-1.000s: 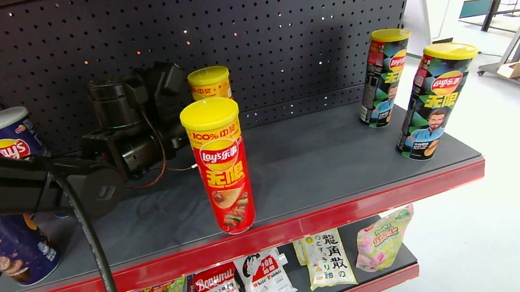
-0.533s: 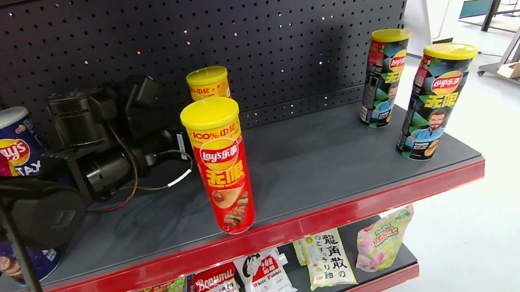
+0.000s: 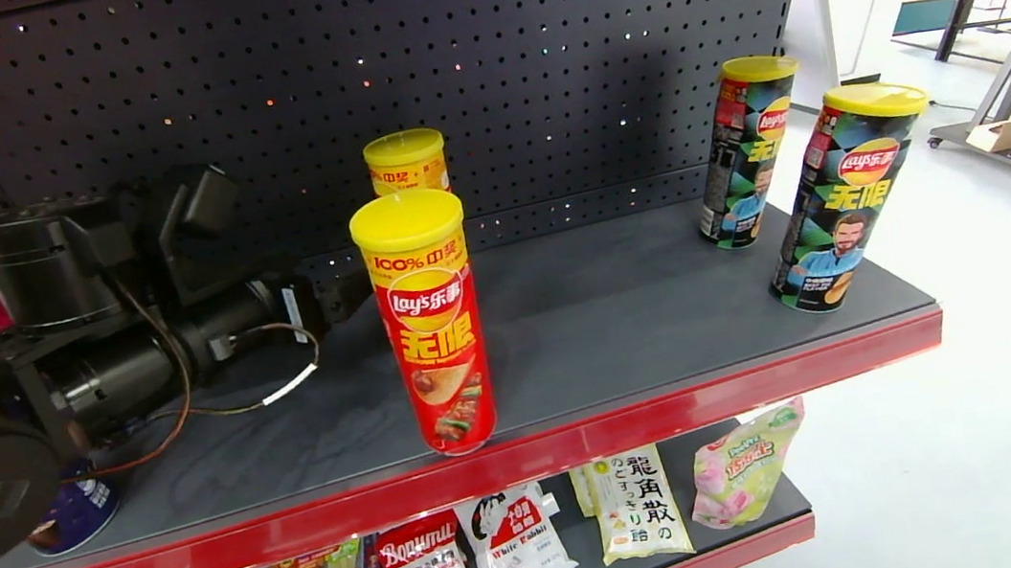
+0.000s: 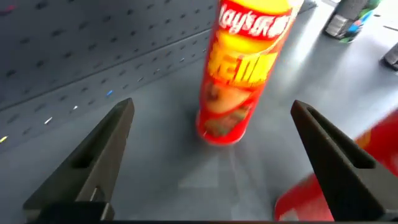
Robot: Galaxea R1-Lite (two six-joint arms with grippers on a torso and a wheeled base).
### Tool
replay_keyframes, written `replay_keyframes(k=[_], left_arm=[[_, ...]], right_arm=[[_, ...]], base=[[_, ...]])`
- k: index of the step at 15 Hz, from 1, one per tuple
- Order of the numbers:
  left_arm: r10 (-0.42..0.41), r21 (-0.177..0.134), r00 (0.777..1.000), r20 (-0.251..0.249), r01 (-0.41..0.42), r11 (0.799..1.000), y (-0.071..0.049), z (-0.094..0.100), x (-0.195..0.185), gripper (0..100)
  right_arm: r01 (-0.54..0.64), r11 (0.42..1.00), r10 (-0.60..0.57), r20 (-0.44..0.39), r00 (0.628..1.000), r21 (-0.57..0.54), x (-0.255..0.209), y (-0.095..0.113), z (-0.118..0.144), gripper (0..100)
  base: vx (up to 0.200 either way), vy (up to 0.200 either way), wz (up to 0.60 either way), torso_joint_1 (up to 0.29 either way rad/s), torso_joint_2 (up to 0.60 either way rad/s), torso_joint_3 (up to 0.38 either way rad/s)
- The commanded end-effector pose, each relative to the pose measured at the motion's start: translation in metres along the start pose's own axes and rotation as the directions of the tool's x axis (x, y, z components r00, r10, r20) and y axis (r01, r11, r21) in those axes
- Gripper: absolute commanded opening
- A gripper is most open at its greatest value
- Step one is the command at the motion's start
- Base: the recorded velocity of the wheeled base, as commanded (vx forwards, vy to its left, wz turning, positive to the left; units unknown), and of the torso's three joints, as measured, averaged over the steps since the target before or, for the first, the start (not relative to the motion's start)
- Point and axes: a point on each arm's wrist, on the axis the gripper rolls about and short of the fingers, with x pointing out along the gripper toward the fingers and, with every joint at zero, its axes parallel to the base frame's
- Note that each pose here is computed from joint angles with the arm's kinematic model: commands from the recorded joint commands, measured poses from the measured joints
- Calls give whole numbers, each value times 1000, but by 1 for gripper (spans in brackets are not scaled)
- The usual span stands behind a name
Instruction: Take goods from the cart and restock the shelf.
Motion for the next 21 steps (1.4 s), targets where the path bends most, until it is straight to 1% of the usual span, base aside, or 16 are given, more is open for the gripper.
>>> replay_keyframes(k=[1, 3, 4, 5, 6, 8, 9, 10, 12, 13, 14, 15, 16, 18, 19, 21], left_arm=[[62, 14, 997, 41, -62, 998, -1, 10, -48, 100], [134, 26, 991, 22, -135, 991, -12, 2, -103, 100], [136, 24, 991, 7, -136, 990, -16, -1, -121, 100], [135, 22, 991, -16, -134, 991, -26, -6, -163, 100], [147, 14, 985, -94, -146, 989, -38, -21, -219, 100], [141, 7, 983, -121, -141, 990, -50, -35, -267, 100], [150, -1, 983, -109, -151, 989, -54, -47, -284, 100], [184, -16, 979, -87, -186, 982, -55, -64, -291, 100], [267, -14, 963, -28, -267, 964, -55, -85, -299, 100], [328, -12, 944, -21, -328, 945, -54, -97, -300, 100], [361, -18, 932, -22, -361, 932, -54, -103, -301, 100], [352, -56, 936, -14, -353, 934, -54, -109, -302, 100], [339, -65, 941, -7, -339, 938, -54, -113, -303, 100], [346, -66, 938, 5, -345, 936, -55, -123, -305, 100], [392, -71, 920, 12, -390, 918, -54, -125, -306, 100], [412, -74, 911, 16, -409, 909, -54, -125, -307, 100]], right_arm=[[-2, 1000, 2, -1, 1000, 0, 0, 0, 0, 100], [-2, 1000, 2, -1, 1000, 0, 0, 0, 0, 100], [-2, 1000, 2, -1, 1000, 0, 0, 0, 0, 100], [-2, 1000, 2, -3, 1000, 0, 0, 0, 0, 100], [-2, 1000, 2, -3, 1000, 0, 0, 0, 0, 100], [-2, 1000, 2, -3, 1000, 0, 0, 0, 0, 100], [-2, 1000, 2, -1, 1000, 0, 0, 0, 0, 100], [-2, 1000, 2, -1, 1000, 0, 0, 0, 0, 100], [-2, 1000, 2, -1, 1000, 0, 0, 0, 0, 100], [-2, 1000, 2, -1, 1000, 0, 0, 0, 0, 100], [-2, 1000, 2, -3, 1000, 0, 0, 0, 0, 100], [-2, 1000, 2, -1, 1000, 0, 0, 0, 0, 100], [-2, 1000, 2, -1, 1000, 0, 0, 0, 0, 100], [-2, 1000, 2, -1, 1000, 0, 0, 0, 0, 100], [-3, 1000, 3, -1, 1000, -2, 0, 0, 0, 100], [-3, 1000, 3, -3, 1000, -6, 0, 0, 0, 100]], base=[[0, 0, 0, 0, 0, 0], [0, 0, 0, 0, 0, 0], [0, 0, 0, 0, 0, 0], [0, 0, 0, 0, 0, 0], [0, 0, 0, 0, 0, 0], [0, 0, 0, 0, 0, 0], [0, 0, 0, 0, 0, 0], [0, 0, 0, 0, 0, 0], [0, 0, 0, 0, 0, 0], [0, 0, 0, 0, 0, 0], [0, 0, 0, 0, 0, 0], [0, 0, 0, 0, 0, 0], [0, 0, 0, 0, 0, 0], [0, 0, 0, 0, 0, 0], [0, 0, 0, 0, 0, 0], [0, 0, 0, 0, 0, 0]])
